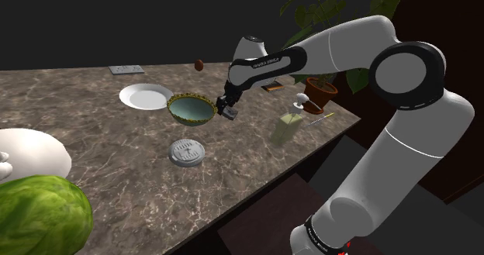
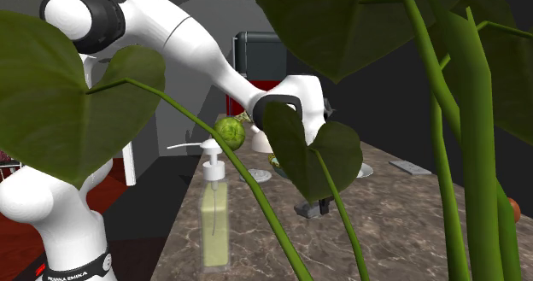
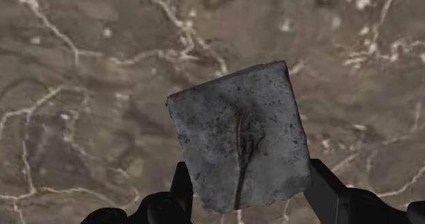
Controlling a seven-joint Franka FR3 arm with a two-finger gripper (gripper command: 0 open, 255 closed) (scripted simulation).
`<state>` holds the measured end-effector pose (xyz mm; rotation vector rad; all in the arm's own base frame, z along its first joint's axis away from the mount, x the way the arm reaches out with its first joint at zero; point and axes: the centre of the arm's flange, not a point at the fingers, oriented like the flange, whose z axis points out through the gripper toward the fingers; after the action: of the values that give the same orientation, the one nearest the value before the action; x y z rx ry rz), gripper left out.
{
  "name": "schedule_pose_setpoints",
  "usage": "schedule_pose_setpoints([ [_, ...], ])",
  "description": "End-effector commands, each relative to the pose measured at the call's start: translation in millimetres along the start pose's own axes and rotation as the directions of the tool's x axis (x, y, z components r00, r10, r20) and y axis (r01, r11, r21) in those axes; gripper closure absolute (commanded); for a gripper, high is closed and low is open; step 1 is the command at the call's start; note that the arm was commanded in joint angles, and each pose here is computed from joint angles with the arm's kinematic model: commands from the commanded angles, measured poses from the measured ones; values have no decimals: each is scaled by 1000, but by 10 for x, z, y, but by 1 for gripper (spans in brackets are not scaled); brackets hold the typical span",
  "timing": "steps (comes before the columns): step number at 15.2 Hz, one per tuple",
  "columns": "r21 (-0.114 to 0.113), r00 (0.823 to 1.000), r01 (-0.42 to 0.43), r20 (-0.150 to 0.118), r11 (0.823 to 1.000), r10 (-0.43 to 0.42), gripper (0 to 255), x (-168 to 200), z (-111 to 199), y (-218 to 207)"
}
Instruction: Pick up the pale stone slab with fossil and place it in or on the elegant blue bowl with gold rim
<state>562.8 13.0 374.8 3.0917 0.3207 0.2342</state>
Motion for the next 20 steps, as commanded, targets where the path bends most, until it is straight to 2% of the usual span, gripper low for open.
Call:
schedule_pose_setpoints([
  [1,0,1000,0,0,1000,0,255,13,-82,4],
  [20,0,1000,0,0,1000,0,255,160,-1073,44],
])
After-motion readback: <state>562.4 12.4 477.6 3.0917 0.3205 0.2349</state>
